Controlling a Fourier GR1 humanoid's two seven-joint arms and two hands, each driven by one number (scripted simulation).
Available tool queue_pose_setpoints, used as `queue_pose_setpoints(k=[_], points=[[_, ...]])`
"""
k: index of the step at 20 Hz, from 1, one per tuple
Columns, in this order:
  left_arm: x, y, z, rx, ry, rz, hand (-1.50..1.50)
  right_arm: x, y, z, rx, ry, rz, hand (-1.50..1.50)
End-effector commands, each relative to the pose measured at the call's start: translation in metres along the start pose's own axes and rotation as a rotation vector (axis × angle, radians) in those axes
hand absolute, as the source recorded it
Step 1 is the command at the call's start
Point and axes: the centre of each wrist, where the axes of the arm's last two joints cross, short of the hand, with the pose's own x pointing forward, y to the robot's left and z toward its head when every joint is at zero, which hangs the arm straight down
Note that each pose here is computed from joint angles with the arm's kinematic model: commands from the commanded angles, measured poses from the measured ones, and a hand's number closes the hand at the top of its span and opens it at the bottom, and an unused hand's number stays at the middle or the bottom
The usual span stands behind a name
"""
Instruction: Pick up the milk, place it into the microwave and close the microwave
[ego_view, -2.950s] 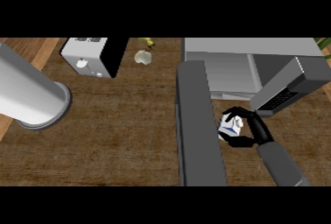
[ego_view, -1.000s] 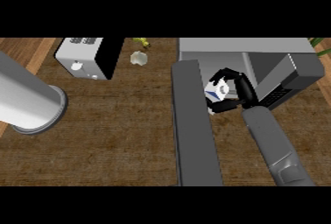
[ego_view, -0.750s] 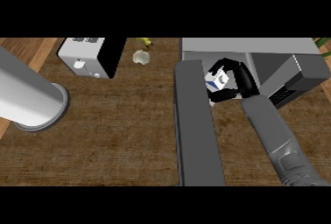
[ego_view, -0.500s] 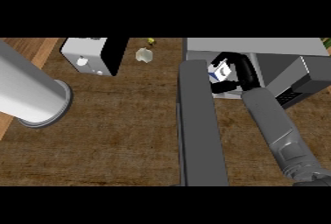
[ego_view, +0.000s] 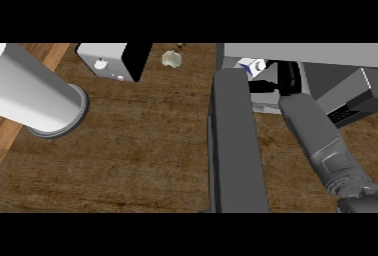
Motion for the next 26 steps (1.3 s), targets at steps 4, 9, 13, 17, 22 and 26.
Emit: queue_pose_setpoints(k=[4, 9, 13, 17, 22, 26], points=[[-0.008, 0.002, -0.007, -0.041, 0.005, -0.016, -1.50, -0.002, -0.003, -0.001, -0.070, -0.022, 0.156, -1.50], [-0.008, 0.002, -0.018, -0.076, -0.017, -0.015, -1.50, -0.002, -0.001, -0.001, 0.033, -0.008, 0.087, -1.50], [-0.012, -0.003, -0.021, -0.116, -0.001, -0.023, -1.50, -0.009, -0.001, 0.005, 0.048, -0.003, 0.040, -1.50], [-0.009, -0.015, -0.019, -0.140, 0.005, 0.003, -1.50, -0.005, 0.008, 0.008, 0.095, -0.028, -0.048, -1.50], [-0.031, -0.017, -0.027, -0.139, 0.014, 0.024, -1.50, -0.013, 0.010, 0.017, 0.110, -0.052, -0.166, -1.50], [-0.022, -0.033, -0.020, -0.178, 0.022, 0.041, -1.50, -0.029, 0.006, 0.031, 0.134, -0.046, -0.250, -1.50]])
